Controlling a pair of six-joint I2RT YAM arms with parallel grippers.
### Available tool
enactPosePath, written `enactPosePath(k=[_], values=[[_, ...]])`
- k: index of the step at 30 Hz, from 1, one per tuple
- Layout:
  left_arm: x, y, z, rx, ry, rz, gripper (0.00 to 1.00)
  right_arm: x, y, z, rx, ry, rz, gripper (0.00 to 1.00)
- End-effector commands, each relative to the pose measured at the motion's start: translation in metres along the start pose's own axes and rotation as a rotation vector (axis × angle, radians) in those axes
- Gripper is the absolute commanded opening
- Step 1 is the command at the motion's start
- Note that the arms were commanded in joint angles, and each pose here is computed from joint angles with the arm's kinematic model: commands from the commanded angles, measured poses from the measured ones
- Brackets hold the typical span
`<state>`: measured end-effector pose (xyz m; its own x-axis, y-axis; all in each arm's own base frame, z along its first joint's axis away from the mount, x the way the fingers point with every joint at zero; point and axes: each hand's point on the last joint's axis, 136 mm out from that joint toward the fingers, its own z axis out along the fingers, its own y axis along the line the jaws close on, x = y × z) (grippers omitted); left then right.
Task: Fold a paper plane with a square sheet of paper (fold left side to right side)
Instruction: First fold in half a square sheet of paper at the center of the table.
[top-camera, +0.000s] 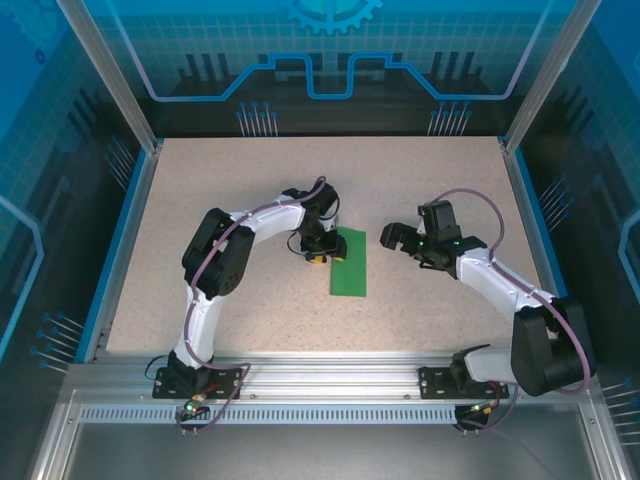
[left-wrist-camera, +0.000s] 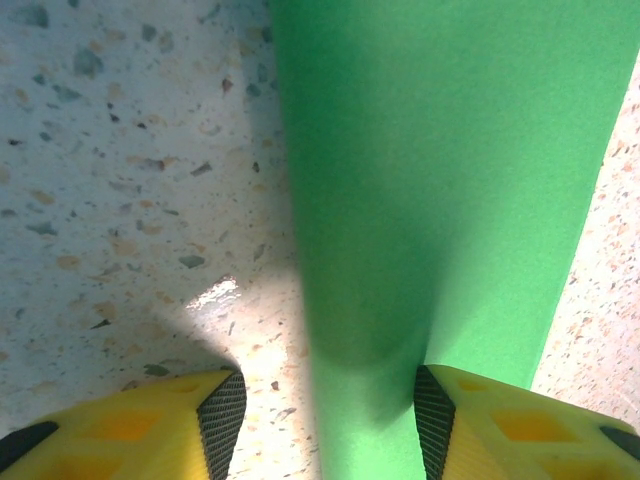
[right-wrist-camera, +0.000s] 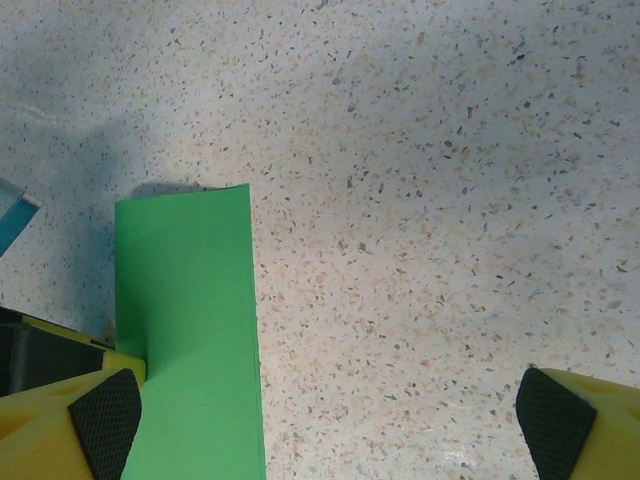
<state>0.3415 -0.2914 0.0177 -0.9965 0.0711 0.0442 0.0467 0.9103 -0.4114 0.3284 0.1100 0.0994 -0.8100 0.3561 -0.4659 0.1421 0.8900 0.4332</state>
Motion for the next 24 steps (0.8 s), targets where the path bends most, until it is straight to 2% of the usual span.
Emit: enactPosePath(k=[1, 24], values=[[0.0227, 0.0087, 0.0534, -0.033, 0.101, 0.035, 0.54, 0.0009, -0.0053, -0.0045, 0.006, 0.003, 0.017, 1.0], [0.0222, 0.0111, 0.0561, -0.042, 0.104, 0.023, 0.54, 0.0097, 0.0003, 0.005, -0.028, 0.063, 0.027, 1.0]])
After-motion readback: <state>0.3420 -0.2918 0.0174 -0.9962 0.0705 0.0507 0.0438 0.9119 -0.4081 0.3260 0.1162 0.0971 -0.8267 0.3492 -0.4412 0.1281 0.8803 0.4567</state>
